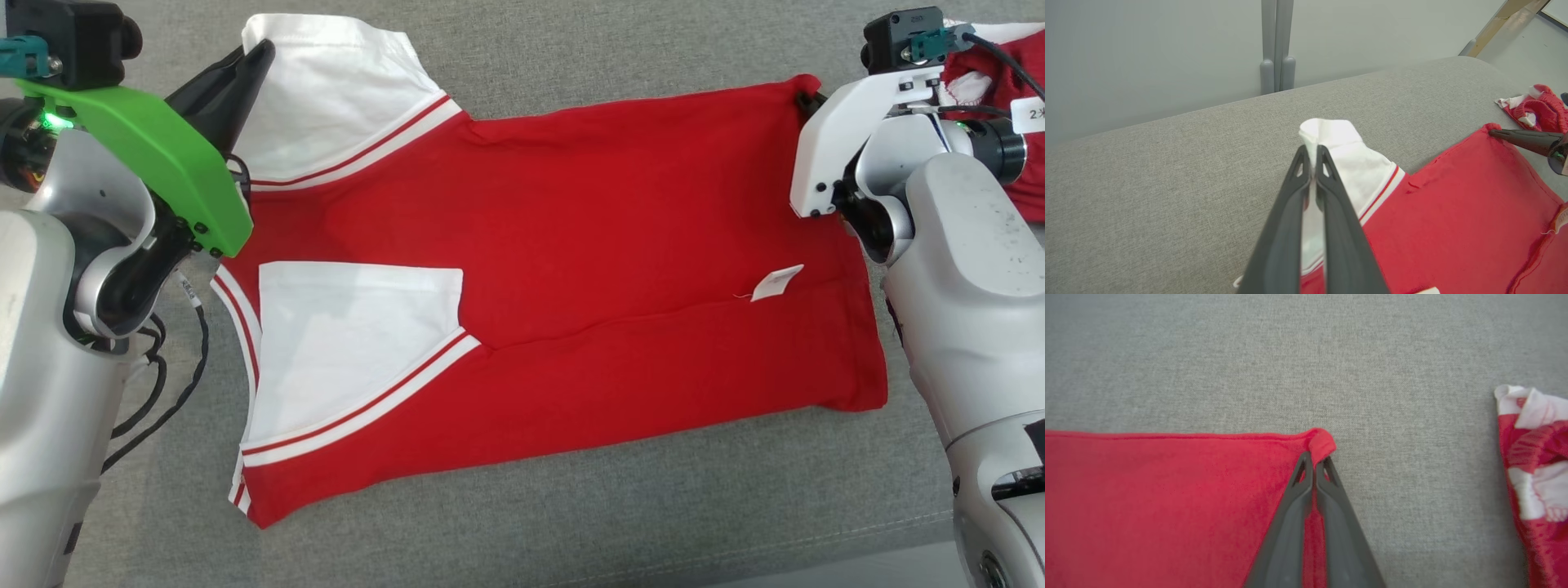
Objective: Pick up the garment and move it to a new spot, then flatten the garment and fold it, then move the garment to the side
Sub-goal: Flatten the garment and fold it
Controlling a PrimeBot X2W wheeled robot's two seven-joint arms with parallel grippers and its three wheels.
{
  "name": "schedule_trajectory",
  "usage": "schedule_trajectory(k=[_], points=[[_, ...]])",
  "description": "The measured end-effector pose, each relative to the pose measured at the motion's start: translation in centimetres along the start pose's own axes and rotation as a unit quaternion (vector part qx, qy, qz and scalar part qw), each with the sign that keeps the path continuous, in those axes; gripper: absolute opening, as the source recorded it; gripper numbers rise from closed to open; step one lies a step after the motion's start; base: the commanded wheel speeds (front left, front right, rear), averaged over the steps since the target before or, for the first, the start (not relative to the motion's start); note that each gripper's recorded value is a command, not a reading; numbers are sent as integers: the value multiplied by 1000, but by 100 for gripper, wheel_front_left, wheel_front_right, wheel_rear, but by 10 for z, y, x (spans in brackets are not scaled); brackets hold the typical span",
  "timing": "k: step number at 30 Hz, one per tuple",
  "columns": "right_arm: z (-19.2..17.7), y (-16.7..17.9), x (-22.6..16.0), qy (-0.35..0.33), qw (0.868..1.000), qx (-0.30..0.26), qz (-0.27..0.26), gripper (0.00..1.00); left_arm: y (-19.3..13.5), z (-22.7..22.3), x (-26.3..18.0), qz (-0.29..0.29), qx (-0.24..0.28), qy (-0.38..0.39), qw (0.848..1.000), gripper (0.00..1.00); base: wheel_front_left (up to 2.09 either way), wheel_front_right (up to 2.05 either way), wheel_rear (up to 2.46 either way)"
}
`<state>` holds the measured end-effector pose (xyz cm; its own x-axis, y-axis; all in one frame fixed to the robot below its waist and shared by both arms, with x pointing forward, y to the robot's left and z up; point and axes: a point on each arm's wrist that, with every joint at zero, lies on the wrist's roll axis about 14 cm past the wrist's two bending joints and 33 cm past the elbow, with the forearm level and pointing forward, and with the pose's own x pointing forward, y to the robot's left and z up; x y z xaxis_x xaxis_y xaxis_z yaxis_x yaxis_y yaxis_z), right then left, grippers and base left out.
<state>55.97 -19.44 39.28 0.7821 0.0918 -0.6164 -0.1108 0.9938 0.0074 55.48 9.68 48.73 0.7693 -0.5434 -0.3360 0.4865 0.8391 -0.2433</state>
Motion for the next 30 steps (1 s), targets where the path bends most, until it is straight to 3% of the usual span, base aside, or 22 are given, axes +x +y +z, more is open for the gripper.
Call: schedule_trajectory(k=[11,30], points=[[36,3,-22,-117,993,-9,-2,0,-1,6,-26,12,-6,-27,1000,0,0,0,0],[-15,13,-94,-199,979,32,5,0,-55,-68,-121,36,-144,-86,985,0,0,0,0]])
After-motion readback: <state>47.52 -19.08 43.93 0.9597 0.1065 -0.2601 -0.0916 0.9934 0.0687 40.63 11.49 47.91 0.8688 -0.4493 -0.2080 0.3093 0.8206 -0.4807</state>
